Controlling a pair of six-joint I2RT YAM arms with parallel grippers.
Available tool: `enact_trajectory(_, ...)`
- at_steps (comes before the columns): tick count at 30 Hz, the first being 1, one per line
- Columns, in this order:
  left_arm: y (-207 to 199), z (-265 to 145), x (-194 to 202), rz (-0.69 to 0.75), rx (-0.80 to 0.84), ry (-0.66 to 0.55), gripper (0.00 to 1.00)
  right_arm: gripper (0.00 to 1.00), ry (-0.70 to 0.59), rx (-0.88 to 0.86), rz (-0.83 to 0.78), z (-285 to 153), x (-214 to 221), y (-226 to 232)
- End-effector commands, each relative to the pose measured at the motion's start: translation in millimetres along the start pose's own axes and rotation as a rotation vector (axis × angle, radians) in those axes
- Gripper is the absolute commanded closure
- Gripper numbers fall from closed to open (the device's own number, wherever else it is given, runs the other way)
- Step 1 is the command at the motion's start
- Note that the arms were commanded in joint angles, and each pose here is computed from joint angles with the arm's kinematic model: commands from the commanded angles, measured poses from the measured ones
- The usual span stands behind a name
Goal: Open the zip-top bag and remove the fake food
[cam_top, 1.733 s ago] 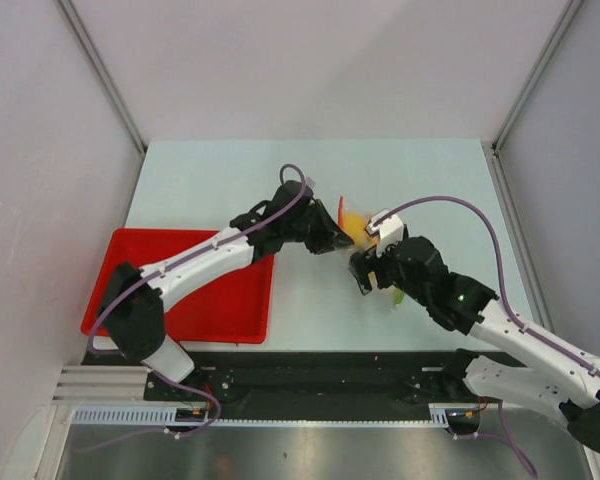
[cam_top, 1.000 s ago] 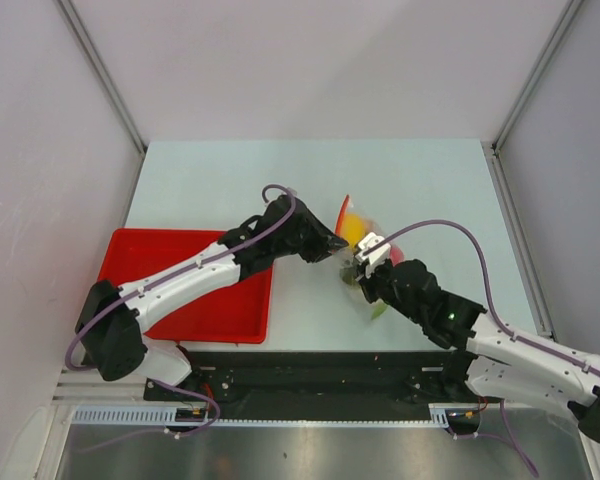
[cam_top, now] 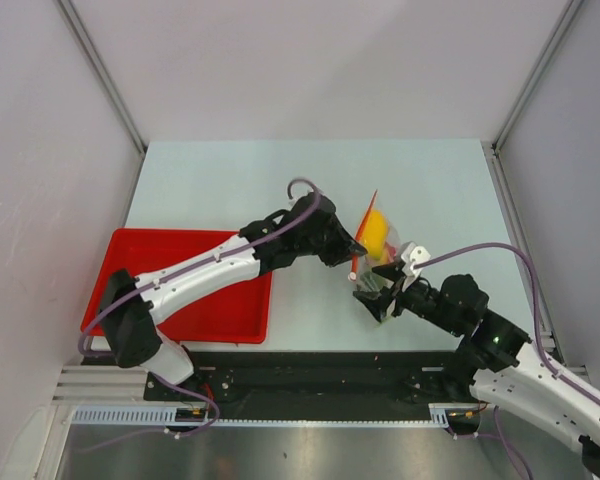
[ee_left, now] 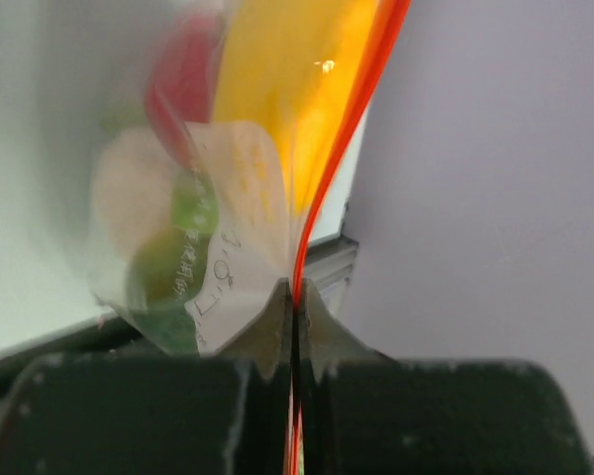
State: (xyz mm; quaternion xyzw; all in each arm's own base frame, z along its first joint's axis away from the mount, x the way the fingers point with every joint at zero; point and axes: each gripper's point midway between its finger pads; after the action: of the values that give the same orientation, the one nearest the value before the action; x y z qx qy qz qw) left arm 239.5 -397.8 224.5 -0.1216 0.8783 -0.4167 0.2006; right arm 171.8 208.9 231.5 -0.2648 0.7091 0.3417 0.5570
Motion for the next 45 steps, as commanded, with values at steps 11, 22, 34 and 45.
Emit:
enact_trajectory(11,-33.8,-33.4,-11.4,-0.222,-0.055,-0.111,1.00,0.33,-0.214,0.258,-0.185,5.0,-53.4,-15.3)
enact_trajectory(22,-43.1,-46.0,-23.1,-0.123,0.038,-0.175,0.98,1.00,-0.281,0.248,-0.120,7.1,-73.5,-20.7)
enact_trajectory(34,-89.3,-126.2,-25.8,1.109,0.462,-0.291,0.38,1.00,-0.005,-0.200,0.125,-1.1,-66.8,-7.1)
enact_trajectory(45,-77.0,-110.8,21.6,1.771,0.739,-0.113,0.45,1.00,0.053,-0.276,0.220,-11.8,-67.7,4.8)
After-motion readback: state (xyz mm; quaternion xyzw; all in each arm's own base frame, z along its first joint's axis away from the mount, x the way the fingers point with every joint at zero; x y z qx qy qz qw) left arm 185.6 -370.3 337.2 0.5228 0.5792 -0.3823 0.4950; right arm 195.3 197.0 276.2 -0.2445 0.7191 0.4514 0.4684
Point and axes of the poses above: each gripper's point midway between its finger pads, its own z axis out along the fingers, its own y axis along the line the jaws close on, x = y × z, and after that the axes turned 8 degrees about z, right-handed
